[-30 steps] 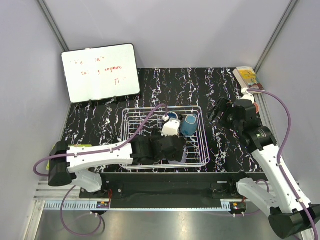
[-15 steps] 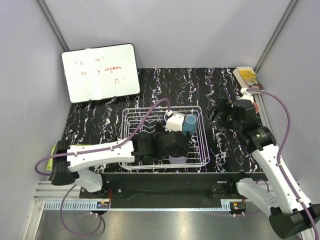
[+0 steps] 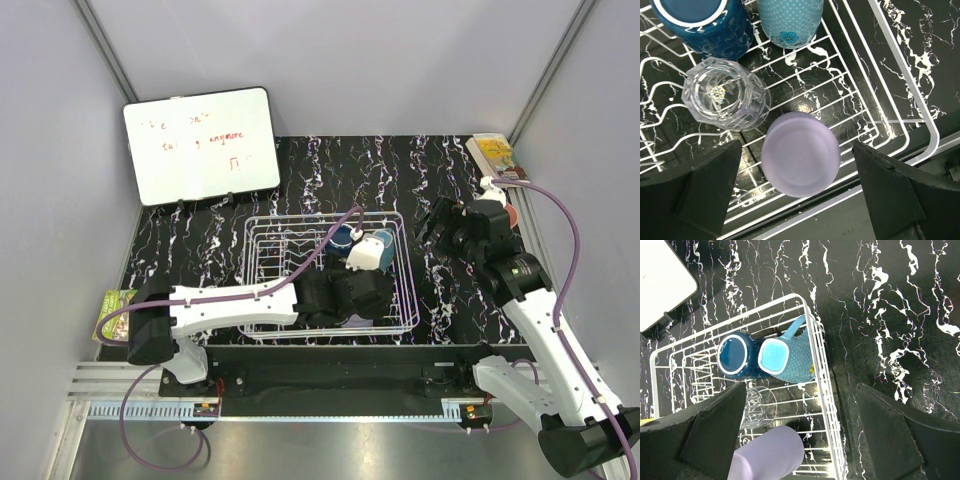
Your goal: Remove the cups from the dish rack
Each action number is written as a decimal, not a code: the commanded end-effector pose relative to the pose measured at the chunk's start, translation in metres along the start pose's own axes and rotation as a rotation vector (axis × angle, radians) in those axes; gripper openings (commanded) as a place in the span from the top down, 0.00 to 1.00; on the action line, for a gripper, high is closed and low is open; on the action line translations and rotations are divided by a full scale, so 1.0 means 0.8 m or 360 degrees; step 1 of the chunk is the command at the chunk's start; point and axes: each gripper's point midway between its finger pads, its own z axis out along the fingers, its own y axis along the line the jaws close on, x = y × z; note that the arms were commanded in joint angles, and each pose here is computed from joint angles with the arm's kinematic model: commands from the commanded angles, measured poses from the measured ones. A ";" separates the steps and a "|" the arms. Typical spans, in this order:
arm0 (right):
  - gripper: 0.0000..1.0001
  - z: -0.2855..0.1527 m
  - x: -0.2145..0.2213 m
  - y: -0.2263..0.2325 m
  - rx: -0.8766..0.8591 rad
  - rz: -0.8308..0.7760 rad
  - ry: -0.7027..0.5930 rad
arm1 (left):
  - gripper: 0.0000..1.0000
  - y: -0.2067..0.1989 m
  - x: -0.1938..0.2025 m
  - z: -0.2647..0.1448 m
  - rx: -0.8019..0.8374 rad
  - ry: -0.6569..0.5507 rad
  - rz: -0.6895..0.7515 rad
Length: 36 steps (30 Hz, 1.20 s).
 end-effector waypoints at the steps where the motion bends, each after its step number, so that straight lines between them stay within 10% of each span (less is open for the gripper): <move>1: 0.02 -0.004 -0.007 0.014 -0.0083 -0.0023 -0.0041 | 0.01 -0.017 -0.003 0.007 0.0058 -0.0024 -0.0030; 7: 0.02 -0.004 -0.006 0.011 -0.0074 -0.0021 -0.0045 | 0.09 -0.022 0.009 0.010 0.0095 0.0023 -0.0043; 19: 0.02 -0.004 -0.004 0.012 -0.0080 -0.0003 -0.0037 | 1.00 -0.017 0.010 0.002 0.0105 0.0009 -0.0062; 36: 0.04 -0.019 -0.008 0.048 -0.0331 0.0075 -0.0053 | 1.00 0.118 -0.182 -0.148 0.0334 -0.0831 -0.0531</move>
